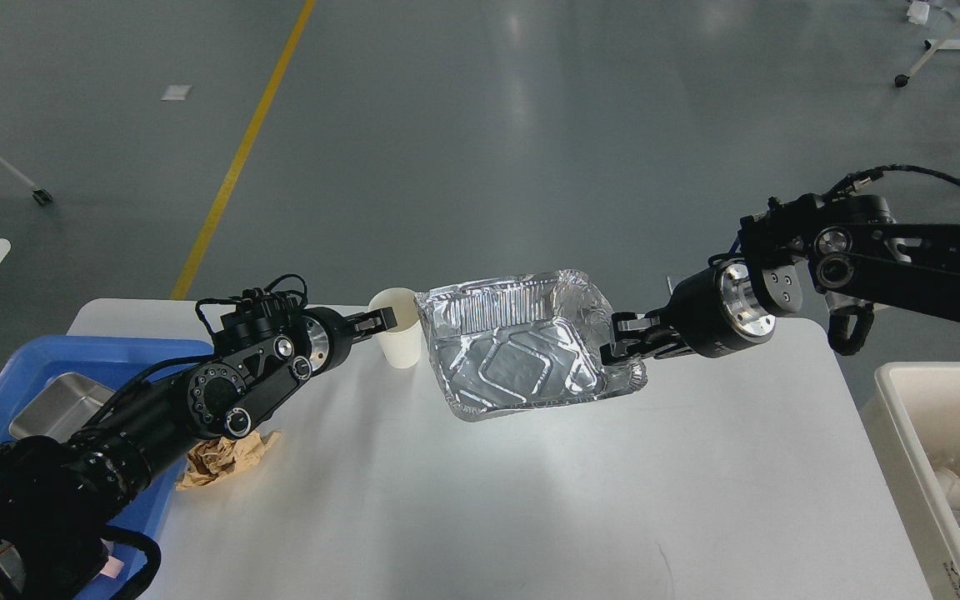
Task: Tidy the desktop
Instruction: 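Reach the left gripper to the white paper cup and grasp it, then lift the paper cup with the left gripper above the foil tray, then lower the paper cup into the foil tray and open the left gripper, then withdraw the left arm up and away from the foil tray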
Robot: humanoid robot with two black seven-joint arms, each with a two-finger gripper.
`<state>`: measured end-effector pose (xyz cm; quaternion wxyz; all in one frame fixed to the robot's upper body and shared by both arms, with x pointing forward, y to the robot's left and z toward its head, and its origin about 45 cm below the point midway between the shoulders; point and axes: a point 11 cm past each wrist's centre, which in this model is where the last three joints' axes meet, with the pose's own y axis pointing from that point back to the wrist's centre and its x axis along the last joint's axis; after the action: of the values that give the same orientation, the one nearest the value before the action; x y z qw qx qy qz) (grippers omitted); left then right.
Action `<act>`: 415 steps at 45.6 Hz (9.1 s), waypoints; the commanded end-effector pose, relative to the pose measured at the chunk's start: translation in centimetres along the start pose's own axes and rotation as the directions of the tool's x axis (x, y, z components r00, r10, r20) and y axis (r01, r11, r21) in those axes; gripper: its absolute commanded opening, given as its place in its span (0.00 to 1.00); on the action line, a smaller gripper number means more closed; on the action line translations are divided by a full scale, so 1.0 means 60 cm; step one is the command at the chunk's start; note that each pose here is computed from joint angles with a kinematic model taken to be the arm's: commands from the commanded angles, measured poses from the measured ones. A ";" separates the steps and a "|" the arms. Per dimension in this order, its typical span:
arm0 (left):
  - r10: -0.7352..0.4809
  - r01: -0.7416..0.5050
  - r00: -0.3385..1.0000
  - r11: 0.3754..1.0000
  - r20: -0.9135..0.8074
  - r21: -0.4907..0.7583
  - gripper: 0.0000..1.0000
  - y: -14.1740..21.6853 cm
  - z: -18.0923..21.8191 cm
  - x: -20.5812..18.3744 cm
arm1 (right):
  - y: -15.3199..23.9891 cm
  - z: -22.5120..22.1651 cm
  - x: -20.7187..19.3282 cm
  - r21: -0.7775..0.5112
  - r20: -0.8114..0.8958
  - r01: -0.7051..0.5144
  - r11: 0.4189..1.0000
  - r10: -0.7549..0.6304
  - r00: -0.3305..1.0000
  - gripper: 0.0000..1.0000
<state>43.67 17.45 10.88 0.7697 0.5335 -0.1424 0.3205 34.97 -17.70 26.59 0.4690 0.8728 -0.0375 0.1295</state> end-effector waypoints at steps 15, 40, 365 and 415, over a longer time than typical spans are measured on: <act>-0.049 0.050 0.999 0.998 -0.012 0.038 0.31 -0.010 -0.016 -0.027 | 0.006 0.006 0.002 -0.005 0.008 -0.008 1.000 0.008 1.000 0.00; -0.214 0.214 0.977 0.977 -0.008 -0.020 0.00 0.020 -0.011 -0.003 | 0.007 0.007 0.002 -0.005 0.008 -0.008 1.000 0.008 1.000 0.00; 0.346 -0.448 0.583 0.892 -0.735 0.064 0.90 0.345 -0.331 0.306 | -0.009 0.032 0.013 -0.041 0.045 0.001 0.999 0.001 0.999 0.00; 0.198 -0.218 0.951 0.974 -0.238 -0.062 0.95 0.500 -0.352 0.177 | -0.013 0.039 0.007 -0.045 0.057 0.009 0.999 -0.006 0.998 0.00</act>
<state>31.63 46.58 31.09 0.7760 0.3845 -0.1453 0.4783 36.15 -19.07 25.11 0.4874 0.8652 -0.0512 0.1059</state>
